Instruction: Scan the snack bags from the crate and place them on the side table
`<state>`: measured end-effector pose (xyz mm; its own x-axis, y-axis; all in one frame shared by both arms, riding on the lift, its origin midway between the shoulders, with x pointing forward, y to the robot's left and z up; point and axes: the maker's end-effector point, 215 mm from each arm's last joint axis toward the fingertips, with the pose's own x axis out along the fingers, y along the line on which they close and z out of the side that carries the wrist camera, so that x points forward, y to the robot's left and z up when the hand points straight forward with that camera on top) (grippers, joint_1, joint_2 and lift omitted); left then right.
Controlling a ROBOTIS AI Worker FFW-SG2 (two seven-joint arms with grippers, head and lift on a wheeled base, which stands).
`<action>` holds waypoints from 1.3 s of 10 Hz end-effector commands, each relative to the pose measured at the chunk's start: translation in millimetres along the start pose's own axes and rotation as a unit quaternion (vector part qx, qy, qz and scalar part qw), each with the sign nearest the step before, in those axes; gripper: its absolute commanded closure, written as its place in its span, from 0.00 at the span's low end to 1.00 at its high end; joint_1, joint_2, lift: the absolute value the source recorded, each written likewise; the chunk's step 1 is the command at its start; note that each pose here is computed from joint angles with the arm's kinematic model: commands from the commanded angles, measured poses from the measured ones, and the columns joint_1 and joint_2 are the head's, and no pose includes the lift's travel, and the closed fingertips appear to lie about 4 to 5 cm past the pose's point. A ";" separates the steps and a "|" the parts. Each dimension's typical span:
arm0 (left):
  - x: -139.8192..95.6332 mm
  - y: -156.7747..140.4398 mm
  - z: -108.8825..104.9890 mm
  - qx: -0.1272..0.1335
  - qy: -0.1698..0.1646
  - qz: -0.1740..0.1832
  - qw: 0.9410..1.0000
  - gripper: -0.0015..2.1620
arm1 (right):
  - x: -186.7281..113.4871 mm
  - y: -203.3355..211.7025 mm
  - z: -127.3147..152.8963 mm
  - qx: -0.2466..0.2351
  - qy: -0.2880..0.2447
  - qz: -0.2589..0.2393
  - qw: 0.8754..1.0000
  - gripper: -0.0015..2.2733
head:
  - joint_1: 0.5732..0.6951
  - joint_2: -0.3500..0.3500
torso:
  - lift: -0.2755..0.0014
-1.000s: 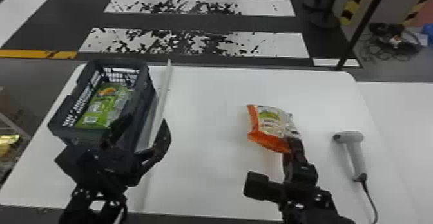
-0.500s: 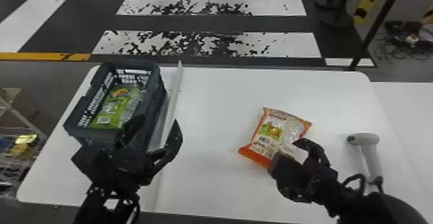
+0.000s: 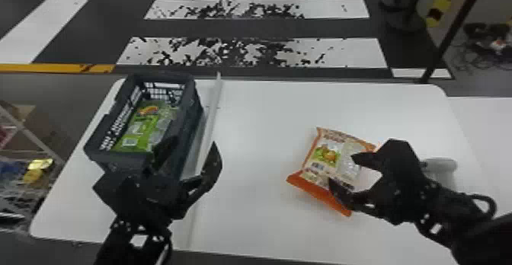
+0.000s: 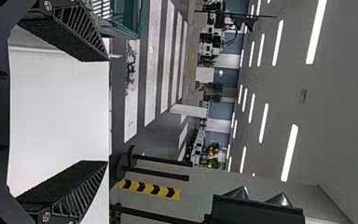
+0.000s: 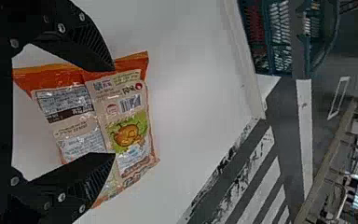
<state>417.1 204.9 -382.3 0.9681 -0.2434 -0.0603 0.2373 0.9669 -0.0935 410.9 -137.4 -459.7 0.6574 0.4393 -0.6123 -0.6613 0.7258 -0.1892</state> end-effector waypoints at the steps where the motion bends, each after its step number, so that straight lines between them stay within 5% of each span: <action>1: -0.1 0.8 0.1 0.001 0.000 0.000 1.000 0.04 | 0.5 4.1 12.8 0.033 -0.030 0.016 0.999 0.45 | 1.00 0.63 | 0.81; 2: -0.1 0.0 -0.2 0.001 0.001 -0.001 1.000 0.04 | 3.4 8.6 20.6 0.046 -0.046 0.022 0.998 0.80 | 1.00 0.64 | 0.81; 3: -0.1 0.0 -0.2 0.001 0.001 -0.001 1.000 0.04 | 7.4 9.6 27.1 0.054 -0.062 0.021 0.996 0.99 | 1.00 0.66 | 0.81; 9: -0.5 1.2 1.2 0.002 0.000 0.000 1.000 0.04 | 76.6 22.9 -0.4 0.042 -0.037 0.049 0.997 0.99 | 1.00 0.71 | 0.81; 13: -0.4 -2.1 -0.1 -0.003 -0.001 -0.001 1.000 0.04 | 92.9 22.8 -60.6 0.009 0.012 0.053 0.998 0.99 | 1.00 0.71 | 0.81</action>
<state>416.5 203.8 -382.3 0.9679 -0.2440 -0.0597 0.2376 0.9664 -0.0981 437.4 -105.5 -558.9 0.5820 0.5138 -0.6304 -0.7172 0.6897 -0.1000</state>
